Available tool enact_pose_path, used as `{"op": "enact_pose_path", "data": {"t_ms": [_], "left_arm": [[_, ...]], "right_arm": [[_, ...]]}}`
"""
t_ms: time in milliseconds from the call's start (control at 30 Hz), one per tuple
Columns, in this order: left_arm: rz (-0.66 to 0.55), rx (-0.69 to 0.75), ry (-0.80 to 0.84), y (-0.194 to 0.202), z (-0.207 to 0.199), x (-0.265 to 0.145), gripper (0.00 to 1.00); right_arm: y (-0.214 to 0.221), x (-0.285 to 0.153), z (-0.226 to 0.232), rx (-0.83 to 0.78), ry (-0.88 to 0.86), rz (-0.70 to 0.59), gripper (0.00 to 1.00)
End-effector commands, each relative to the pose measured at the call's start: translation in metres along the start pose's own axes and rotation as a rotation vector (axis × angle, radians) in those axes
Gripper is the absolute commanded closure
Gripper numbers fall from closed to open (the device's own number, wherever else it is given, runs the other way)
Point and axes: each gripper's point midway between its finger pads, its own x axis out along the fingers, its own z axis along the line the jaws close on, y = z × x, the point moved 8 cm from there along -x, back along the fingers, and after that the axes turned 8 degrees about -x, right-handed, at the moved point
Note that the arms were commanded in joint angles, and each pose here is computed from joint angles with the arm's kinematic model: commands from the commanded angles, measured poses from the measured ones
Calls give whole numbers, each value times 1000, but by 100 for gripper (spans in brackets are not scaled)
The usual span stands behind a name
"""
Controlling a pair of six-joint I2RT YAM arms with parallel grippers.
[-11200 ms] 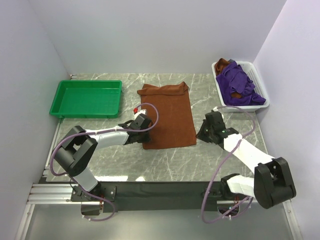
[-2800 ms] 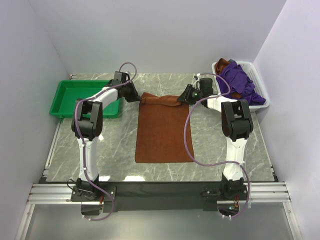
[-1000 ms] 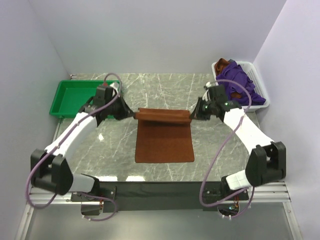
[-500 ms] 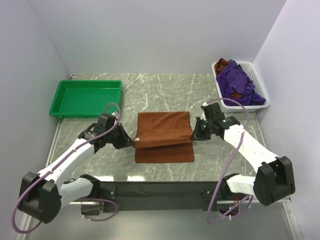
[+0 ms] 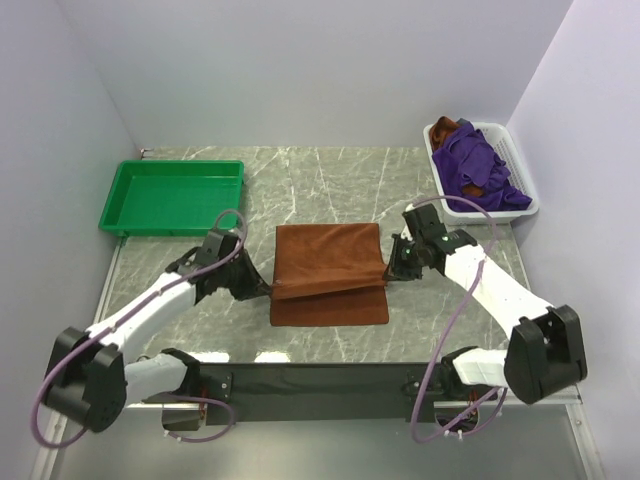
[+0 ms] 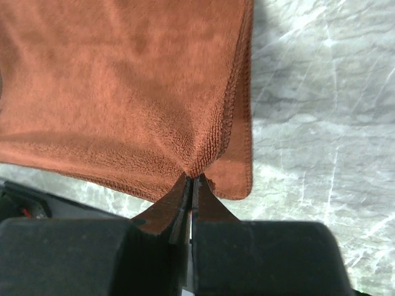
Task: Fold and stack the towels
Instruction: Flatten out the crumpled towel
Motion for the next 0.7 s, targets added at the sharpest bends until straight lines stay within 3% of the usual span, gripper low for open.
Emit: {"op": "enact_pose_path", "data": {"t_ms": [0, 200, 400, 500, 667], "left_arm": [[-101, 54, 30, -27, -38, -9, 99], [-243, 130, 63, -96, -111, -17, 99], [-323, 174, 93, -164, -155, 2, 99], [-325, 202, 66, -195, -160, 36, 99], [-320, 181, 92, -238, -161, 74, 99]], "right_arm": [[-31, -6, 1, -28, 78, -89, 100], [-110, -19, 18, -32, 94, -256, 100], [-185, -4, 19, -42, 127, -358, 100], [-225, 6, 21, -59, 111, -428, 100], [-266, 48, 8, -34, 85, -436, 100]]}}
